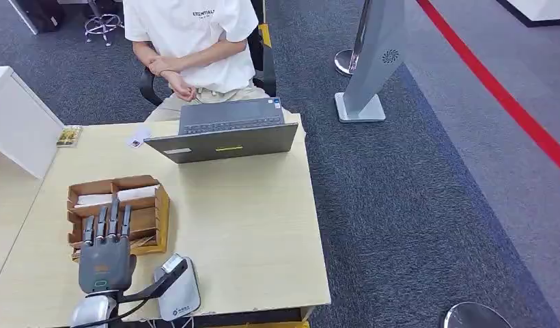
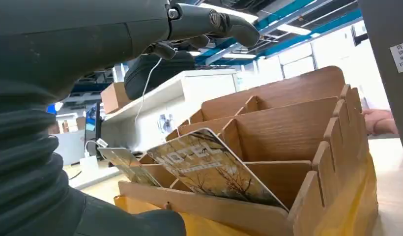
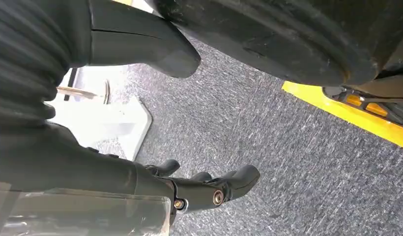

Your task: Pass the card to the sensor for recognition and then transmit it.

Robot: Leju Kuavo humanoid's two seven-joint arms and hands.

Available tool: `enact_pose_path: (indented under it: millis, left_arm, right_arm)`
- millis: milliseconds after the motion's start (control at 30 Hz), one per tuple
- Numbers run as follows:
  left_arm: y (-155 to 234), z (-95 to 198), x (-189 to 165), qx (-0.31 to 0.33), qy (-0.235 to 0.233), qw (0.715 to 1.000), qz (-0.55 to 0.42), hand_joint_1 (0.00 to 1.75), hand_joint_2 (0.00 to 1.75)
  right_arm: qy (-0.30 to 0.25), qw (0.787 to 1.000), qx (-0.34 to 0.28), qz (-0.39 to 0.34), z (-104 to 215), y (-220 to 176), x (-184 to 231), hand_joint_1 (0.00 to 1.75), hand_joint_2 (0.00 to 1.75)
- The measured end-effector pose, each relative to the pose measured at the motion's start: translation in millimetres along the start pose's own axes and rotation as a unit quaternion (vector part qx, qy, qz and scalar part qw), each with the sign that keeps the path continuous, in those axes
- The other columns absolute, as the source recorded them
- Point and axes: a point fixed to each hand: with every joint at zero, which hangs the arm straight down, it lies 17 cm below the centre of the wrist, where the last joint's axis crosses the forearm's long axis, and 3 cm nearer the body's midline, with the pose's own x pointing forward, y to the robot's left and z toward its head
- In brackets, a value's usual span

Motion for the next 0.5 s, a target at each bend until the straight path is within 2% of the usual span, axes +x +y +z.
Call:
enact_pose_path:
  millis: [500]
  left_arm:
    - [-5.2, 1.3, -0.1, -0.006, -0.002, 1.000, -0.002, 0.00, 1.75]
  right_arm:
    - [0.000, 1.000, 0.000, 0.000, 0.0, 0.0, 0.1, 0.00, 1.75]
